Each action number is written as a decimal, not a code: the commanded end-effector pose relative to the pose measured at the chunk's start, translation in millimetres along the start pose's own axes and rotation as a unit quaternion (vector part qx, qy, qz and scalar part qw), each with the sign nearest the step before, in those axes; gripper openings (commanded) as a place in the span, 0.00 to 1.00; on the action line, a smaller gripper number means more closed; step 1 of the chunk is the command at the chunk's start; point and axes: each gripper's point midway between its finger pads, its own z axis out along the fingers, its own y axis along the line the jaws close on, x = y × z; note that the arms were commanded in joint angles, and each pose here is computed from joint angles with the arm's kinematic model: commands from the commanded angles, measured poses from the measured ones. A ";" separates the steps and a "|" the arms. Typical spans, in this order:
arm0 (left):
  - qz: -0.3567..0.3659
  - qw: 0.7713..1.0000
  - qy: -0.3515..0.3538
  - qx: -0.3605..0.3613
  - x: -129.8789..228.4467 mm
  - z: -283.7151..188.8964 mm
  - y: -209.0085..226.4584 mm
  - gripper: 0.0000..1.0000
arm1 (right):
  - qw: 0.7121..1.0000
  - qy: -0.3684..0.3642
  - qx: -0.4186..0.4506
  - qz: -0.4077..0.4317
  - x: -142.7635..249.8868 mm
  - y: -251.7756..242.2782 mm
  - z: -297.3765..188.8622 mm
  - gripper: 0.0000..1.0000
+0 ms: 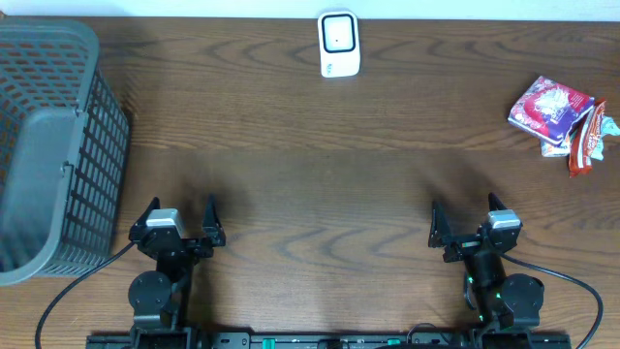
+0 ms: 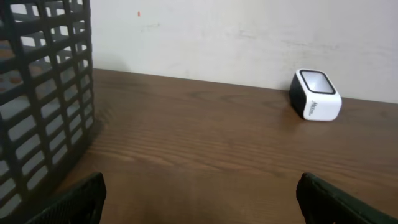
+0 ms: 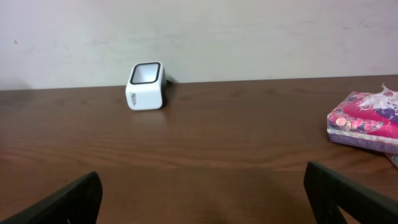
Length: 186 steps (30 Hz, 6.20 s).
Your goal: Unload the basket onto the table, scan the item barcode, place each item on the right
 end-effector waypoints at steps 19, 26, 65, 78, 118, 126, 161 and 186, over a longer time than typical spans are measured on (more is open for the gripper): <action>0.012 0.999 0.024 -0.017 14.6 0.0 6.9 0.98 | 1.000 -0.001 0.003 -0.006 0.4 -1.3 -0.2 0.99; 0.012 0.999 0.024 -0.017 14.5 0.0 6.9 0.98 | 1.000 -0.001 0.003 -0.006 0.4 -1.3 -0.2 0.99; 0.012 0.999 0.024 -0.017 14.5 0.0 6.9 0.98 | 0.999 -0.001 0.039 -0.023 -0.1 -16.4 -1.2 0.99; 0.012 0.999 0.024 -0.017 14.5 0.0 6.9 0.98 | 0.998 0.001 0.039 -0.053 0.7 -16.4 -1.2 0.99; 0.012 0.999 0.024 -0.017 14.5 0.0 6.9 0.98 | 0.998 0.000 0.036 -0.053 -0.2 -15.2 -1.1 0.99; 0.012 0.999 0.024 -0.017 14.5 0.0 6.9 0.98 | 0.998 -0.001 0.036 -0.053 -0.3 -15.2 -1.1 0.99; 0.012 0.999 0.024 -0.017 14.5 0.0 6.9 0.98 | 0.998 -0.001 0.036 -0.053 -0.3 -15.2 -1.1 0.99; 0.012 0.999 0.024 -0.017 14.5 0.0 6.9 0.98 | 0.998 -0.001 0.036 -0.053 -0.3 -15.2 -1.1 0.99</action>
